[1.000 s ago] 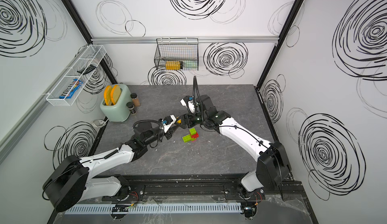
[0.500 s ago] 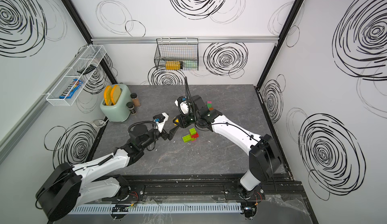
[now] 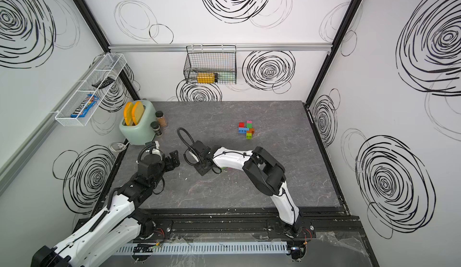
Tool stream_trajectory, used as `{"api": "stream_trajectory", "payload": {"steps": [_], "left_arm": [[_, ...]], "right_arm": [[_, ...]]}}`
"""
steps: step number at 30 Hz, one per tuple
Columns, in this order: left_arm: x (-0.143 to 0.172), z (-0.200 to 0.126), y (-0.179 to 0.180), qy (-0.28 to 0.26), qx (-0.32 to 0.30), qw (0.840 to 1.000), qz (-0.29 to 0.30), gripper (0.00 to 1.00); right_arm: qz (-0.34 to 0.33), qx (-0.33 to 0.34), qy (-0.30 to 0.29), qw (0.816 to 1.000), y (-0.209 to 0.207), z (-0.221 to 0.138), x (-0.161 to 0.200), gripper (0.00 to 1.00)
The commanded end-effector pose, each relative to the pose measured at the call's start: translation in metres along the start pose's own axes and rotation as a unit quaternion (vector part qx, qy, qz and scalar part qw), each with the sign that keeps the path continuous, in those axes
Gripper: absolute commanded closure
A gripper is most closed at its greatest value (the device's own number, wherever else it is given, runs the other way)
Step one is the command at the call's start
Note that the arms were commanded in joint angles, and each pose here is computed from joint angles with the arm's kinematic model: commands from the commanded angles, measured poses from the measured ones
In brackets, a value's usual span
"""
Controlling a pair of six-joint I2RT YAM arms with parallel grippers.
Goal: Assemble the number 4 with lego
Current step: Place the lego brick at the center of the board.
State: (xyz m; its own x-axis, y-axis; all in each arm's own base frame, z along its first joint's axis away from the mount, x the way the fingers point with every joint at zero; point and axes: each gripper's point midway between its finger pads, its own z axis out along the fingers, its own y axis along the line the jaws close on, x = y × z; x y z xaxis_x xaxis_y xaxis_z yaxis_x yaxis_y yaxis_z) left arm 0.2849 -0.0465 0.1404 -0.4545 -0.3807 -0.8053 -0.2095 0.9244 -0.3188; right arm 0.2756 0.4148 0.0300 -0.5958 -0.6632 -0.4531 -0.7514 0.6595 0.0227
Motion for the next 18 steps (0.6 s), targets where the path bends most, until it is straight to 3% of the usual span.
{"api": "stream_trajectory", "payload": {"steps": [1, 6, 9, 13, 16, 18], "left_arm": [[0.006, 0.003, -0.005, 0.031, 0.006, 0.999, -0.03, 0.04], [0.025, 0.017, -0.022, 0.068, 0.032, 0.997, -0.018, 0.04], [0.034, 0.021, -0.033, 0.075, 0.048, 0.996, 0.0, 0.04], [0.051, 0.017, -0.067, 0.094, 0.132, 0.986, 0.025, 0.04], [0.068, 0.013, -0.084, 0.097, 0.149, 0.981, 0.082, 0.04], [0.081, 0.01, -0.095, 0.097, 0.161, 0.974, 0.123, 0.04]], "right_arm": [[-0.017, 0.03, 0.013, 0.999, -0.007, -0.005, 0.0, 0.6], [-0.016, -0.009, -0.029, 0.999, 0.004, -0.048, -0.029, 0.33], [-0.023, -0.025, -0.061, 0.998, 0.004, -0.086, -0.041, 0.26], [-0.021, -0.034, -0.111, 0.993, -0.011, -0.145, -0.043, 0.18], [-0.006, -0.031, -0.168, 0.985, -0.03, -0.192, -0.04, 0.02], [0.019, -0.016, -0.232, 0.972, -0.047, -0.225, -0.041, 0.02]]}}
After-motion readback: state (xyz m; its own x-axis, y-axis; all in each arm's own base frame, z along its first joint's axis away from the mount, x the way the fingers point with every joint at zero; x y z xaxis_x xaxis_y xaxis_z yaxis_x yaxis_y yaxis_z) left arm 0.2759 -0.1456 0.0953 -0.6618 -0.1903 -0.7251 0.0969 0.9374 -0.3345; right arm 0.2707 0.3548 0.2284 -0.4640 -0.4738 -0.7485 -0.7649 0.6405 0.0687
